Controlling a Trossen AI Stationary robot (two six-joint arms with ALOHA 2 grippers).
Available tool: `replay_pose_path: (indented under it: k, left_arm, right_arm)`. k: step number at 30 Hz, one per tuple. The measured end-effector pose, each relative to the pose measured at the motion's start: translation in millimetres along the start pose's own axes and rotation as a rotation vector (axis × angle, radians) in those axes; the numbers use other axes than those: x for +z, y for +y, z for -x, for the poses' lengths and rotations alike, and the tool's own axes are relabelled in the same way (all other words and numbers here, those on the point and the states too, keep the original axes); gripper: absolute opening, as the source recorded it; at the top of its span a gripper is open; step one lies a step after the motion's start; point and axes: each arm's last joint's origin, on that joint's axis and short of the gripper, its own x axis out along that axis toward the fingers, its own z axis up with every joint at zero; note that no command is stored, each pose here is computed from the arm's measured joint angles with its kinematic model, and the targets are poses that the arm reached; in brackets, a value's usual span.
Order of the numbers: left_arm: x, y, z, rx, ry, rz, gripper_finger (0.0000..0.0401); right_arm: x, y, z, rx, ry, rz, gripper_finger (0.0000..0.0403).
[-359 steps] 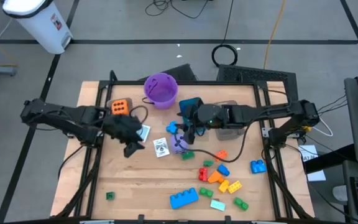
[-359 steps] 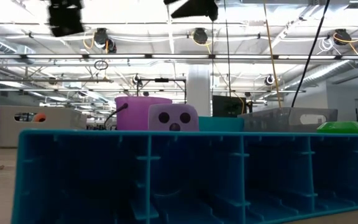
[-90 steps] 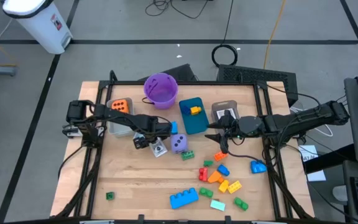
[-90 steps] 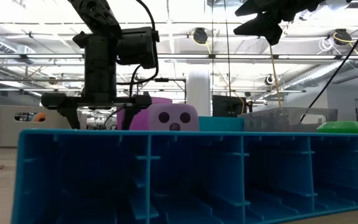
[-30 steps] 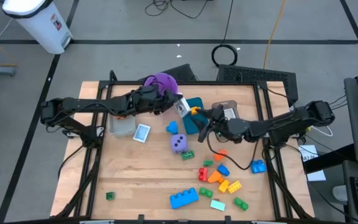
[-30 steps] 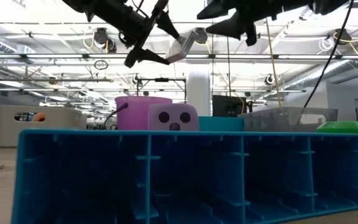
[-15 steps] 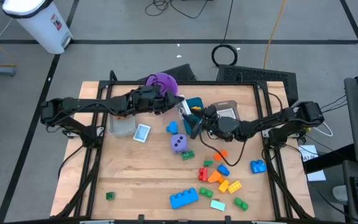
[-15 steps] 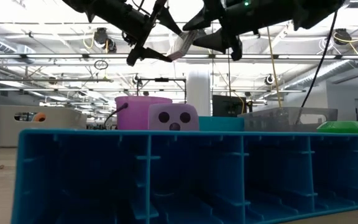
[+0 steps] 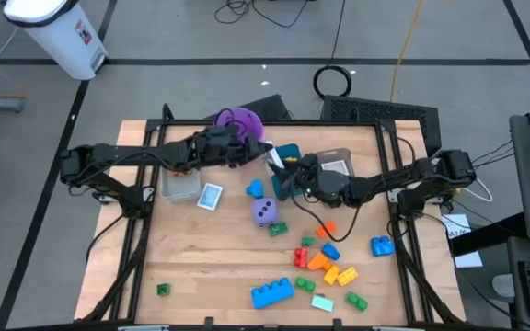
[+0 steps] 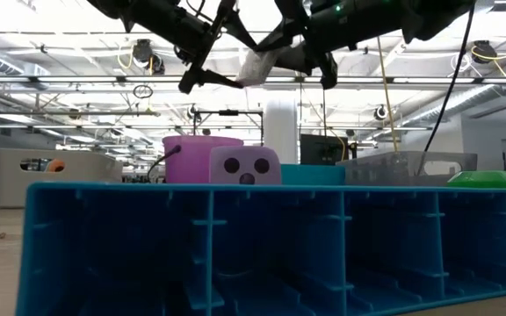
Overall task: Pick & Place Toys
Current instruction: Put the brown deck of cards into the black bin
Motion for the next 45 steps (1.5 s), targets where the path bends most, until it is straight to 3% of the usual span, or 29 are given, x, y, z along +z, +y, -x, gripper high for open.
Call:
replay_pose_path:
  k: [5, 14, 20, 26, 35, 40, 45]
  left_arm:
    - [6.1, -0.5, -0.7, -0.031, 0.002, -0.021, 0.0335]
    - [22.6, -0.9, -0.9, -0.11, 0.059, -0.058, 0.0351]
    - [43.1, -7.4, 1.6, -0.25, 0.056, -0.055, 0.0362]
    - [66.0, -12.6, 7.6, -0.386, 0.055, -0.099, 0.0362]
    - [101.6, -21.5, 26.1, -0.644, 0.069, -0.17, 0.0363]
    - [103.2, -30.8, 41.0, -0.747, 0.154, -0.229, 0.0363]
    - [90.5, -44.5, 55.4, -0.822, 0.203, -0.315, 0.0363]
  right_arm:
    - [0.3, -1.5, -0.3, -0.025, -0.006, 0.014, 0.0065]
    - [6.1, -0.6, -0.2, -0.013, -0.04, 0.054, 0.0064]
    - [11.0, 2.3, -0.1, 0.015, -0.076, 0.037, 0.0064]
    - [21.1, 3.8, 4.9, 0.028, -0.107, 0.109, 0.0064]
    - [63.8, -4.2, 43.6, -0.139, -0.039, 0.238, 0.0064]
    - [81.6, -15.9, 76.9, -0.212, 0.026, 0.146, 0.0064]
    - [78.2, -34.4, 104.5, -0.305, 0.161, 0.014, 0.0064]
